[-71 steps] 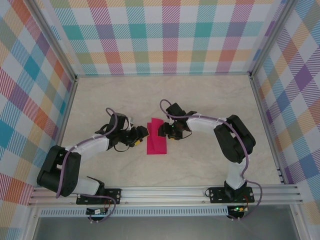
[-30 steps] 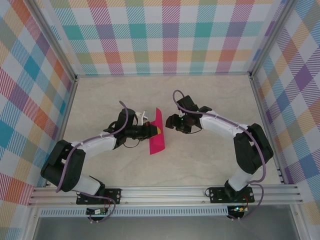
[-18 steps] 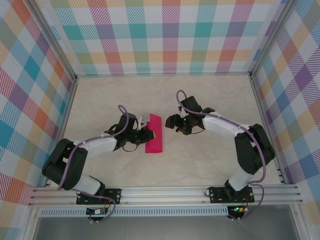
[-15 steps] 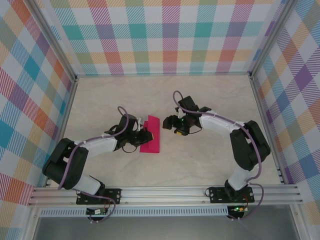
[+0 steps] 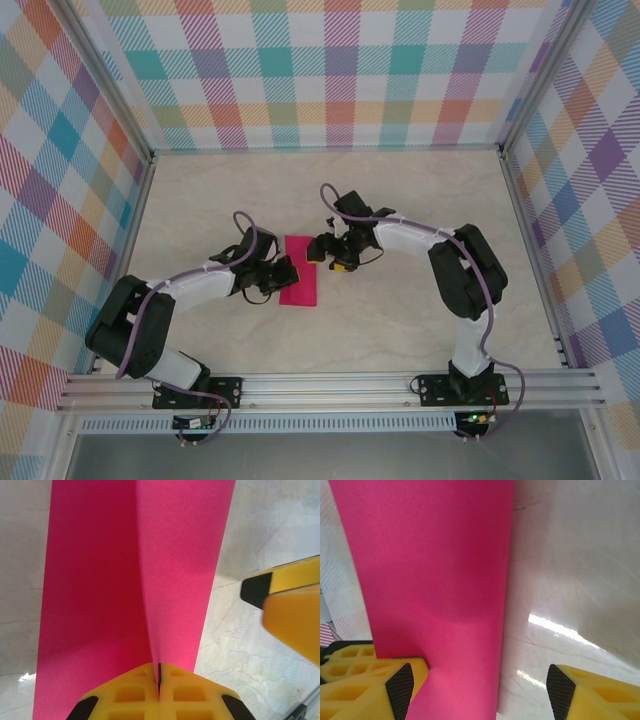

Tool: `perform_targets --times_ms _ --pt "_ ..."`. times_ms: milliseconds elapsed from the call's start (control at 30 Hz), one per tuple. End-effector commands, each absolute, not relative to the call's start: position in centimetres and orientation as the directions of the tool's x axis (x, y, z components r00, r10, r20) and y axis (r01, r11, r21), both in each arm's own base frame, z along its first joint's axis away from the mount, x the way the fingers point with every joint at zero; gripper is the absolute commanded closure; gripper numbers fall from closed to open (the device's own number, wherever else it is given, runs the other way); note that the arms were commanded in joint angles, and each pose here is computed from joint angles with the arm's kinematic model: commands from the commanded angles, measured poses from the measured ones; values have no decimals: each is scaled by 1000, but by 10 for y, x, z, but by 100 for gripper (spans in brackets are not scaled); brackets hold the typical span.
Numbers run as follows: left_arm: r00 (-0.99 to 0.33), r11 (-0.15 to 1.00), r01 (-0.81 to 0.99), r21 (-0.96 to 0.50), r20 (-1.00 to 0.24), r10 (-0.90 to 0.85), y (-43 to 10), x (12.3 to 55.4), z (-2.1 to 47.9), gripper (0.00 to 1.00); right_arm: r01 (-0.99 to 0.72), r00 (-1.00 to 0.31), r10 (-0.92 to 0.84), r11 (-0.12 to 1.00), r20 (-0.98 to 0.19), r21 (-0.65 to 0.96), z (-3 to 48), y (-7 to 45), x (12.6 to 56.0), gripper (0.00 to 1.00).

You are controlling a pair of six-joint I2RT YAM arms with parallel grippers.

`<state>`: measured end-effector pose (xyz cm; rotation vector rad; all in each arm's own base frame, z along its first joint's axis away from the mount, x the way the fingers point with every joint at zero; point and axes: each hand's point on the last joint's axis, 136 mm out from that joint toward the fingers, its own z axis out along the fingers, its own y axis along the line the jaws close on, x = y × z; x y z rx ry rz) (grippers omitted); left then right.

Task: Fold a paper plane with a square sheet of paper (pick it up from the middle)
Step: First fold in half a square sheet of paper at the center of the table.

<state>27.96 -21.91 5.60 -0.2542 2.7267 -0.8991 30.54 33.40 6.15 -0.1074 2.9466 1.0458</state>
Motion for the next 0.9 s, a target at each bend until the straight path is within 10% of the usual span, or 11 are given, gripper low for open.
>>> perform_targets --times_ms 0,867 --pt "-967 843 -108 -527 -142 -213 -208 274 38 100 -96 -994 -103 754 -28 649 62 346 305 27" --pt "-959 879 -110 -464 -181 -216 -191 292 34 92 -81 -990 -128 856 57 510 20 362 301 47"
